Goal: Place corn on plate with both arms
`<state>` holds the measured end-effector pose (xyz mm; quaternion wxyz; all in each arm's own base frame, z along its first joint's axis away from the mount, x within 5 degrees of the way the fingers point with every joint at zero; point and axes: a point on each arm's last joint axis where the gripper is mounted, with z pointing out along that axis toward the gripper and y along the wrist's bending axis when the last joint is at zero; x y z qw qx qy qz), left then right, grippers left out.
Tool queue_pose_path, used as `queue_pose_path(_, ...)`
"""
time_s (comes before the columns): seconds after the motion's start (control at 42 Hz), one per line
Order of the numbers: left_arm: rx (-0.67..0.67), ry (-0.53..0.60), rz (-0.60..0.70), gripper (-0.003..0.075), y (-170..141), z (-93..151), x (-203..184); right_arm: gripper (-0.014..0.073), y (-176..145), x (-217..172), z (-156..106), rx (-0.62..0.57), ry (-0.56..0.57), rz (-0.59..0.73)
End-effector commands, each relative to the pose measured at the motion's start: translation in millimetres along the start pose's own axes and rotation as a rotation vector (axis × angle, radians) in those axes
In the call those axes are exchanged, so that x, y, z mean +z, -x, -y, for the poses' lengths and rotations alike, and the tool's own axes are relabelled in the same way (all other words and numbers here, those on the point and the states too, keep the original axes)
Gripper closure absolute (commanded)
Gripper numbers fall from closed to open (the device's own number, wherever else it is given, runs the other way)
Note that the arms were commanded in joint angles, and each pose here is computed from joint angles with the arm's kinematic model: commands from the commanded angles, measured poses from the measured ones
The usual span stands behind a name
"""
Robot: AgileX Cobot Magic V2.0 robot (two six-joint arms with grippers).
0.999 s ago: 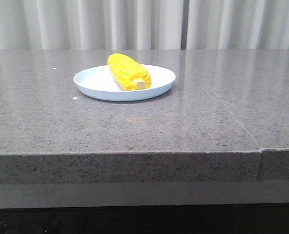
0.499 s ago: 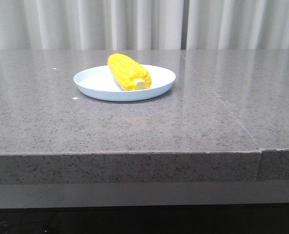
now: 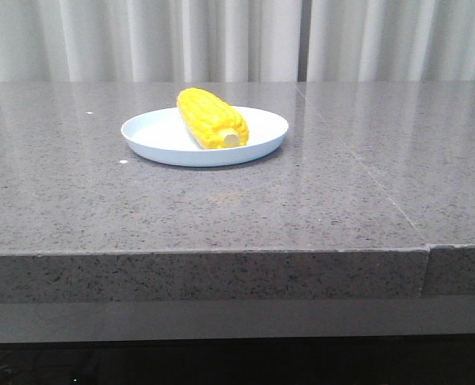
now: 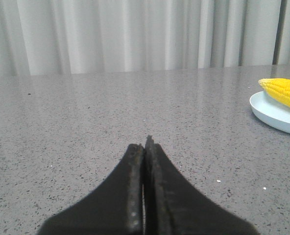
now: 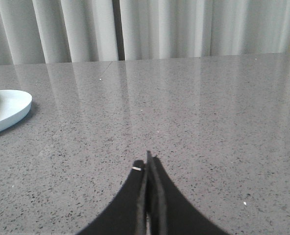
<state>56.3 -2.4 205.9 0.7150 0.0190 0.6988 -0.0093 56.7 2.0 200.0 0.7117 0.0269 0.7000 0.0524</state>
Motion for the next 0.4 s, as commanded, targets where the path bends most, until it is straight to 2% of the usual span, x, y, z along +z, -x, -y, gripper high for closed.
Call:
queue_pose_path(0.0, -0.004, -0.002, 0.097, 0.074, 7.4, -0.1, -1.8, 0.0661, 14.0, -2.2, -0.9, -0.01, 0.001, 0.116)
queue_pose_path(0.38, -0.004, -0.002, 0.097, 0.074, 7.4, -0.1, -1.8, 0.0661, 14.0, -2.2, -0.3, -0.011, -0.01, 0.117)
